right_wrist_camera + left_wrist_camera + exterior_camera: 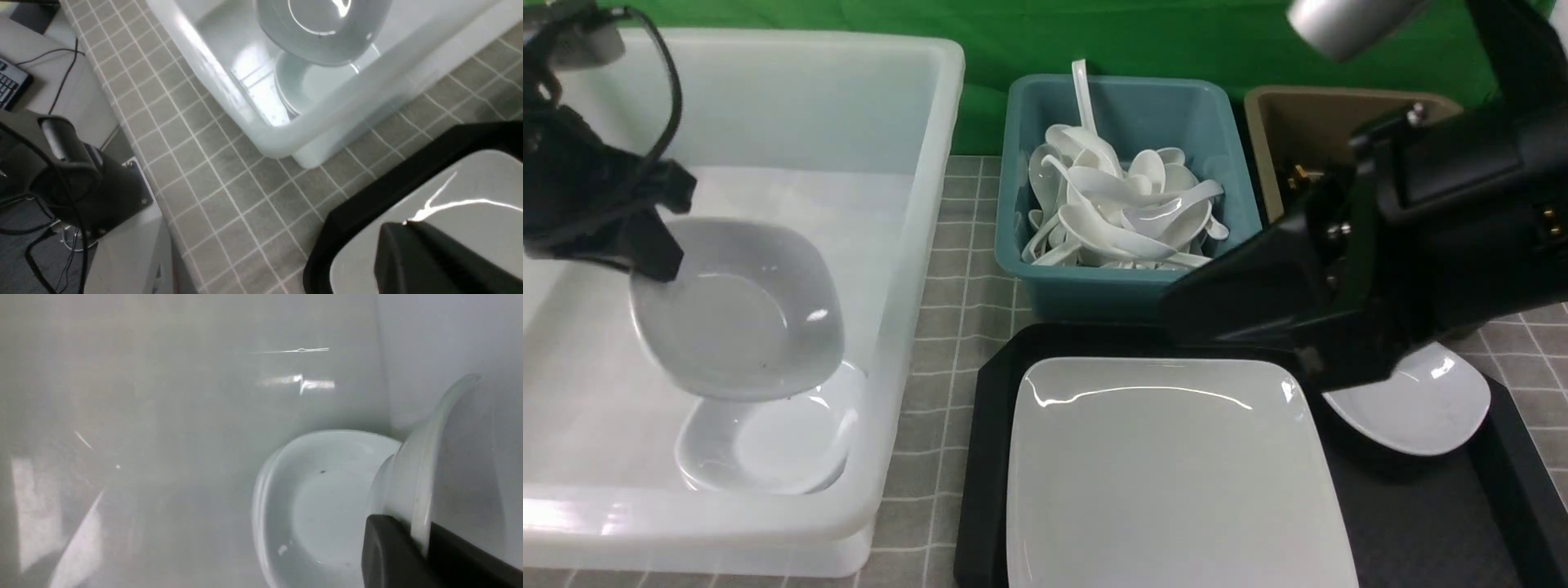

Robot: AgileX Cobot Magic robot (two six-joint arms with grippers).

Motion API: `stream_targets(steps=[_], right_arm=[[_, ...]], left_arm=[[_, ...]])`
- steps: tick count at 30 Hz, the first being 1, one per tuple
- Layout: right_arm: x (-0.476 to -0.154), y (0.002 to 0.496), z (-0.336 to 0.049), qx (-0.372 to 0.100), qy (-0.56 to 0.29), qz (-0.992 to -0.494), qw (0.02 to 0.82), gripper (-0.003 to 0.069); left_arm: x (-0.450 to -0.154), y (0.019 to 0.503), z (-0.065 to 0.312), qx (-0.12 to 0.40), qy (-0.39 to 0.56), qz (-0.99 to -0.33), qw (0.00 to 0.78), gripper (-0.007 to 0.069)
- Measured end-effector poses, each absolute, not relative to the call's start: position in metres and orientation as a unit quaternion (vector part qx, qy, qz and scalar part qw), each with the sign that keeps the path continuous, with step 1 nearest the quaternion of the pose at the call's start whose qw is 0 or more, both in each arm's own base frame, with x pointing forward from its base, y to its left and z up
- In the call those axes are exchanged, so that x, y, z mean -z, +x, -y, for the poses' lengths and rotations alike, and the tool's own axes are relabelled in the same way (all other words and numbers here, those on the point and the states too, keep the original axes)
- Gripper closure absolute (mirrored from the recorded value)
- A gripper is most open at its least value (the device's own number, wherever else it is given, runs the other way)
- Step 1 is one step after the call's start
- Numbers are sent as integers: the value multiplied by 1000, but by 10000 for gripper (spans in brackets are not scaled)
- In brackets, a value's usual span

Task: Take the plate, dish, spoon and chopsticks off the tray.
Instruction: Use the left arm to put the small plate into the large storage box on the left, then use the left arm to grab a small plate from the dinner plate

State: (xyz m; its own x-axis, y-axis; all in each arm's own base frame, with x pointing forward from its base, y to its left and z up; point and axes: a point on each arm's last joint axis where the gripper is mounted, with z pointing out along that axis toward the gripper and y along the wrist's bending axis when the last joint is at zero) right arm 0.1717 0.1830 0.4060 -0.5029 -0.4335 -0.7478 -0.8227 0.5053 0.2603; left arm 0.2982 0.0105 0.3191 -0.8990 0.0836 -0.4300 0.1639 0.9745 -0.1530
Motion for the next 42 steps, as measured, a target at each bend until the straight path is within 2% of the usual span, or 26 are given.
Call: stream_targets(steps=[5,7,10,16,19,21,22,23,26,27,28,30,33,34,35,38,39,42], right_arm=[[-408,169,-200,-322,-406,-794,318,638],[-411,167,-207,-327,-414,-787,320,638],[-414,164,-210,-331,-418,-781,325,638],[-415,164,-211,-334,-414,-782,325,638],[-414,164,-209,-319,-423,-784,325,638],[-414,165,-208,-309,-425,-786,325,638],[-417,168,-203,-280,-423,-797,329,638],[-420,169,-201,-267,-422,-800,333,638],[-431,172,-191,-213,-422,-811,346,638],[-435,172,-187,-195,-420,-814,350,638],[-441,172,-178,-158,-417,-821,356,638],[-447,172,-166,-116,-402,-833,363,636],[-454,171,-136,-13,-349,-857,378,636],[-455,169,-128,9,-337,-863,377,636],[-457,167,-115,47,-310,-869,384,638],[-458,156,-92,68,-271,-871,404,638],[-458,155,-91,68,-271,-871,404,638],[-448,140,-64,68,-210,-886,407,638]], left_arm=[[-302,312,-13,85,132,-963,218,592],[-288,322,-10,104,174,-956,210,591],[-270,329,-8,128,189,-956,183,576],[-256,332,-11,121,198,-961,152,419],[-265,330,-15,95,194,-964,156,276],[-269,329,-16,88,191,-964,160,253],[-288,328,-18,68,183,-963,184,191],[-296,328,-18,62,182,-961,196,165],[-328,324,-18,50,178,-953,241,135],[-339,320,-15,47,179,-949,255,137],[-348,318,-12,48,179,-945,268,146],[-360,315,-3,50,185,-939,284,189],[-376,307,33,69,231,-922,304,344],[-378,305,47,77,249,-916,306,406],[-381,302,69,91,274,-906,309,510],[-379,295,127,122,331,-884,308,600],[-378,294,131,125,331,-884,307,603],[-366,295,201,148,383,-862,298,617]])
